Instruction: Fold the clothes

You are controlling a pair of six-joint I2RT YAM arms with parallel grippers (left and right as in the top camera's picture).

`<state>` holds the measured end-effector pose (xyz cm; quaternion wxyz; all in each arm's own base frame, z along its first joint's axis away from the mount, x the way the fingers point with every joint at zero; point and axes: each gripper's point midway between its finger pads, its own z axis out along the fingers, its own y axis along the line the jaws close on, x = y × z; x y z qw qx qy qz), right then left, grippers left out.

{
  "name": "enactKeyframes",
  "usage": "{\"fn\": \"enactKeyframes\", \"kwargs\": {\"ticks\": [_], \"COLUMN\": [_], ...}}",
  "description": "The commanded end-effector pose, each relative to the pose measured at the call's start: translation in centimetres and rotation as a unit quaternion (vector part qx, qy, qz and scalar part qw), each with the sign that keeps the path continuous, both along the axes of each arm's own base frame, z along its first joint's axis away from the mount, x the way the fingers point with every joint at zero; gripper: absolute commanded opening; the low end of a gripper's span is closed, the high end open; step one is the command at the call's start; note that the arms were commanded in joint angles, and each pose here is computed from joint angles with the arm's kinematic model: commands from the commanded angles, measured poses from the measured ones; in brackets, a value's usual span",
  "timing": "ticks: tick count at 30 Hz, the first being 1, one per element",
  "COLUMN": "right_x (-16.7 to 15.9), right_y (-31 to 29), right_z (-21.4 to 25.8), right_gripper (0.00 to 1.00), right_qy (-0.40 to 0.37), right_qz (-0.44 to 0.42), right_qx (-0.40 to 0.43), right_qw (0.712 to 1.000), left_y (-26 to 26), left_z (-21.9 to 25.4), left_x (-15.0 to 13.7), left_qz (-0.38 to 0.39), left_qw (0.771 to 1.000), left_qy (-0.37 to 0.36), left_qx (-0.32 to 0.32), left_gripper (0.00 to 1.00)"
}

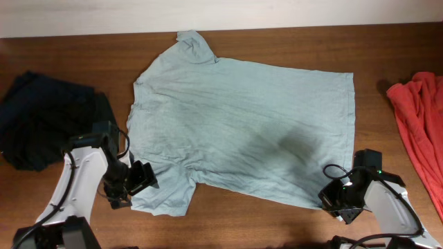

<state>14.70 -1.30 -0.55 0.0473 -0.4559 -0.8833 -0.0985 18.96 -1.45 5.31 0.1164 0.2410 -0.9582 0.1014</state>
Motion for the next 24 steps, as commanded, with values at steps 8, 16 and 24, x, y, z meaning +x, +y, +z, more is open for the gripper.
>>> {"fn": "enactKeyframes", "kwargs": {"ticks": [8, 16, 24], "right_x": [0.1, 0.3, 0.4], "right_y": [-0.5, -0.6, -0.6], "right_z": [-0.4, -0.4, -0.4], "right_gripper": [0.04, 0.04, 0.04], "right_qy": [-0.001, -0.008, -0.011], "right_qz": [0.008, 0.020, 0.020], "right_qx": [-0.018, -0.019, -0.020], "right_qw": [1.000, 1.000, 1.000], "left_y": [0.0, 0.0, 0.4], "left_z": [-3.4, -4.8, -5.9], "left_x": [-3.0, -3.3, -3.0], "left_qz": [0.086, 0.109, 0.114], "left_qw": [0.995, 0.993, 0.992], "left_qy": [0.047, 0.042, 0.036], "left_qx": [0.028, 0.032, 0.047], "left_gripper": [0.59, 0.42, 0.32]}}
